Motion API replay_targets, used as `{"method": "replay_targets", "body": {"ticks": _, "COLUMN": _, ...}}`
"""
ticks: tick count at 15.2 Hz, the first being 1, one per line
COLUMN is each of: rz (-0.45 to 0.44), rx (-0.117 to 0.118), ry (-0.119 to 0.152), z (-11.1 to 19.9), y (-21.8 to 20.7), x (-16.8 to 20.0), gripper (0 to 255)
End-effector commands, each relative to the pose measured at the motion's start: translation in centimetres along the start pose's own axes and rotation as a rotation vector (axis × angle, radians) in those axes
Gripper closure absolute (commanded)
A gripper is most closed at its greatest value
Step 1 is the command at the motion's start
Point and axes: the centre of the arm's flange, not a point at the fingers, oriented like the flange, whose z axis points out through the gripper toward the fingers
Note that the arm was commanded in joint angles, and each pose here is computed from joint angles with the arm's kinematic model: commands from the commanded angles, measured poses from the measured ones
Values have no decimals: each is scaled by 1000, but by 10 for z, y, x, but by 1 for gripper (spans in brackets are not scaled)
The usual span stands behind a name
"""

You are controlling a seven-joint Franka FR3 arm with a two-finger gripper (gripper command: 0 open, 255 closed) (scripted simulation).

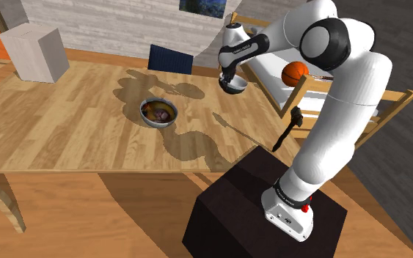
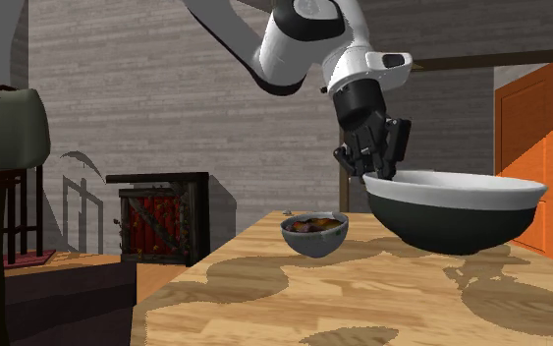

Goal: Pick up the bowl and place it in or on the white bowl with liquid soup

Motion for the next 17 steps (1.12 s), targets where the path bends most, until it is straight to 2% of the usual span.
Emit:
{"method": "replay_targets", "body": {"ticks": 1, "rz": 0, "rx": 0, "ry": 0, "z": -10, "y": 5, "x": -1, "gripper": 255}}
{"method": "replay_targets", "body": {"ticks": 2, "rz": 0, "rx": 0, "ry": 0, "z": -12, "y": 5, "x": -1, "gripper": 255}}
{"method": "replay_targets", "body": {"ticks": 17, "rz": 0, "rx": 0, "ry": 0, "z": -76, "y": -166, "x": 75, "gripper": 255}}
